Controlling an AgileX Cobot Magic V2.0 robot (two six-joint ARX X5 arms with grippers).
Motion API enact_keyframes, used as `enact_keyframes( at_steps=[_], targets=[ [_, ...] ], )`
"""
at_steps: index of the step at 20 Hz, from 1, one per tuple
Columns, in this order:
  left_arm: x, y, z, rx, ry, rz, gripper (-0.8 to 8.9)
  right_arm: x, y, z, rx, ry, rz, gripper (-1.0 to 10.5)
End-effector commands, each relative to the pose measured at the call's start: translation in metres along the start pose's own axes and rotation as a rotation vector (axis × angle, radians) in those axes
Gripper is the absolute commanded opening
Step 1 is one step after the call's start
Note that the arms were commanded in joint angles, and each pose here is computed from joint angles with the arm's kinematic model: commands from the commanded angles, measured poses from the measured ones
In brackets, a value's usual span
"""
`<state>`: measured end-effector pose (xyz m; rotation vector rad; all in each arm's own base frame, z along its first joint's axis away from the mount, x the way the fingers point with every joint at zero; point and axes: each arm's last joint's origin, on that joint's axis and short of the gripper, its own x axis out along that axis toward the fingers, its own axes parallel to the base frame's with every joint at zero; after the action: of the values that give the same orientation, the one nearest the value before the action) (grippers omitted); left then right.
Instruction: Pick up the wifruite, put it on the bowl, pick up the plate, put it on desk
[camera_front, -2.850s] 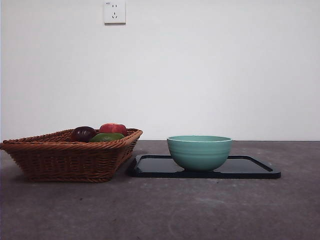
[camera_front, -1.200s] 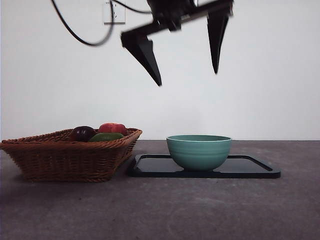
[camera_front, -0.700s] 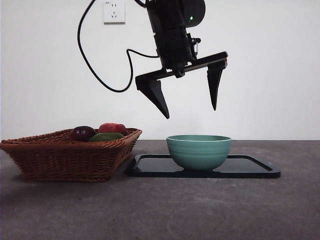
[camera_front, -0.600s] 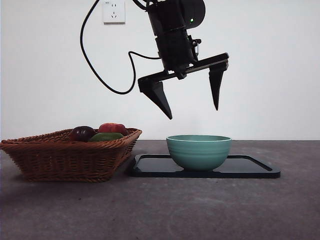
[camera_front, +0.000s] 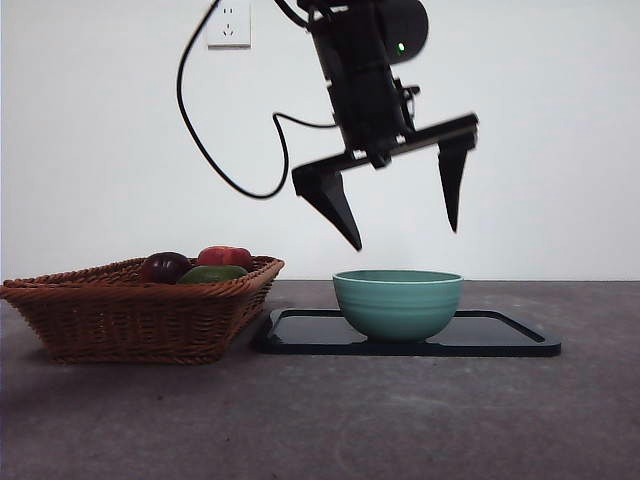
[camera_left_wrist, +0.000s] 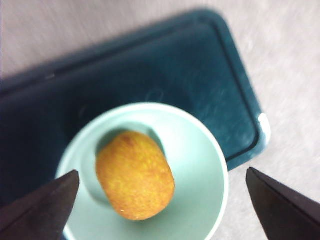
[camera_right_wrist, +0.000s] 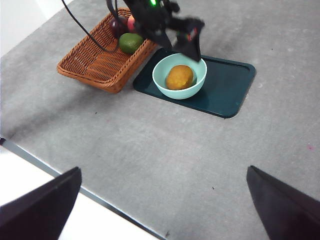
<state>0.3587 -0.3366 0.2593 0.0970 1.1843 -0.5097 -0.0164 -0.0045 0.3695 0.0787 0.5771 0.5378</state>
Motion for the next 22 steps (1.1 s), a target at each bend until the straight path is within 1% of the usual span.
enact_keyframes(
  at_steps=[1, 5, 9, 14, 16, 18, 21, 22],
  targets=[
    [0.017, -0.006, -0.001, 0.030, 0.020, 0.009, 4.95, -0.002, 0.001, 0.001, -0.003, -0.005, 0.014, 5.5],
    [0.027, -0.004, -0.003, 0.035, 0.028, 0.068, 4.95, -0.002, 0.001, 0.001, -0.003, -0.005, 0.017, 5.5],
    [0.036, -0.003, -0.006, 0.039, 0.061, 0.082, 4.95, -0.002, 0.001, 0.001, -0.003, -0.006, 0.016, 5.5],
    [0.054, -0.008, -0.012, 0.065, 0.100, 0.091, 4.83, -0.002, 0.001, 0.001, -0.003, -0.005, 0.016, 5.5],
    [0.058, -0.008, -0.014, 0.069, 0.110, 0.097, 4.32, -0.002, 0.001, 0.001, -0.003, -0.005, 0.016, 5.5],
    [0.060, -0.008, -0.014, 0.074, 0.108, 0.105, 4.23, -0.002, 0.001, 0.001, -0.003, -0.005, 0.016, 5.5],
    [0.061, -0.008, -0.014, 0.086, 0.108, 0.110, 2.85, -0.002, 0.001, 0.001, -0.003, -0.005, 0.015, 5.5],
    [0.061, -0.008, -0.014, 0.089, 0.107, 0.113, 2.75, -0.002, 0.001, 0.001, -0.003, -0.005, 0.015, 5.5]
  ],
)
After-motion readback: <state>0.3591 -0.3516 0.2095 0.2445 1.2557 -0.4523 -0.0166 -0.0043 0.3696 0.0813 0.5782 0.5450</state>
